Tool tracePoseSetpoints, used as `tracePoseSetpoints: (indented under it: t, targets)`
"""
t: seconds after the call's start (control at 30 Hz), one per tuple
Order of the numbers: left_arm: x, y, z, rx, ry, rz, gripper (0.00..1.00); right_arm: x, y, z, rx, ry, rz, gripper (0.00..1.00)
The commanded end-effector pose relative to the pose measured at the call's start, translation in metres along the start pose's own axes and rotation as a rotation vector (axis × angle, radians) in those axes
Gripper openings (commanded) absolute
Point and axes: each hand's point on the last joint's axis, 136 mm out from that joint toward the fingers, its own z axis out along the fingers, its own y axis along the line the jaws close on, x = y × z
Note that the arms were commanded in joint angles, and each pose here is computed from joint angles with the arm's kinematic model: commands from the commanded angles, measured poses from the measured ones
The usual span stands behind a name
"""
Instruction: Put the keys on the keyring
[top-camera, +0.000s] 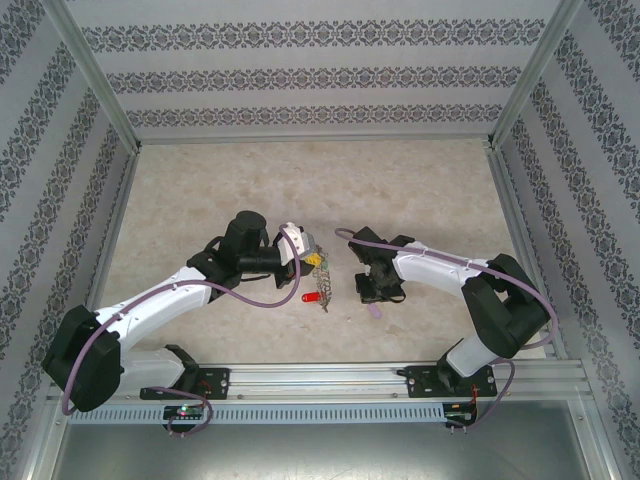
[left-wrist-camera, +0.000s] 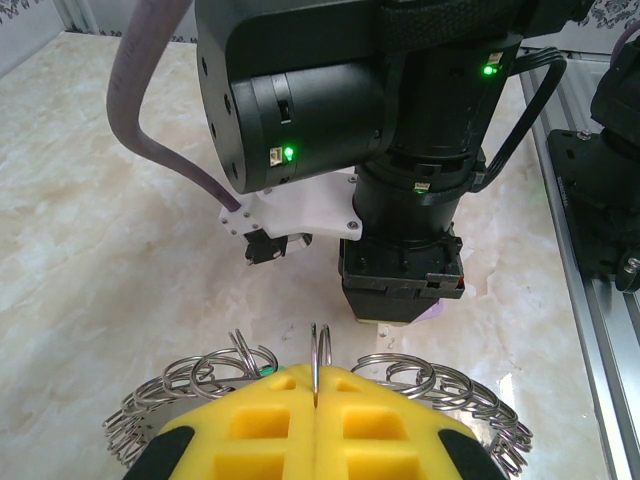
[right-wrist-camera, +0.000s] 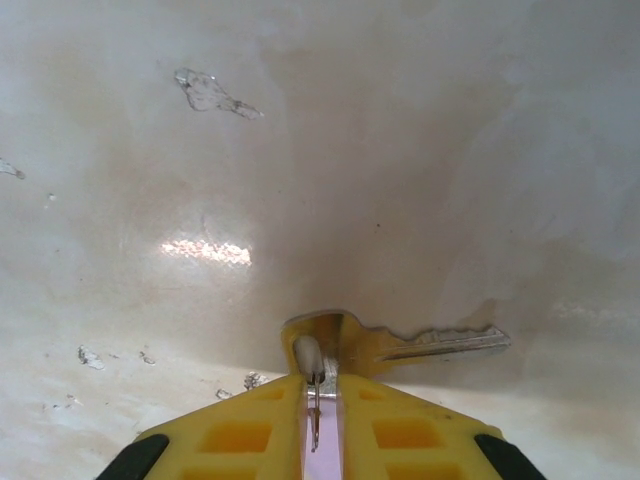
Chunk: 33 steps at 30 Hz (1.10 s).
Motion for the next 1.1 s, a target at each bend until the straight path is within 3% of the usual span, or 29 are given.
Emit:
tracePoseSetpoints:
  t: [0.0,0.43,0.6,0.9,1.07]
  targets:
    - [-0.015,-0.003,-0.001,0.021,-0.031,0.034,0.00,-0.001,0.001,-0.001,0.010,-0.005,0.000,0.17]
    - [-0.014,-0.004,-0.001,0.021,-0.029,0.033,0.00,-0.003,0.000,-0.009,0.007,-0.031,-0.005,0.00]
    - [-0.015,-0.003,-0.001,0.020,-0.032,0.034,0.00,-0.013,0.010,-0.027,-0.081,-0.115,-0.018,0.00]
    - [-0.015,-0.003,0.001,0.025,-0.037,0.033,0.00,-0.039,0.030,-0.111,-0.502,-0.460,-0.069,0.00]
    - [-0.014,-0.003,0.002,0.026,-0.037,0.034,0.00,-0.038,0.044,-0.166,-0.672,-0.695,-0.210,0.00]
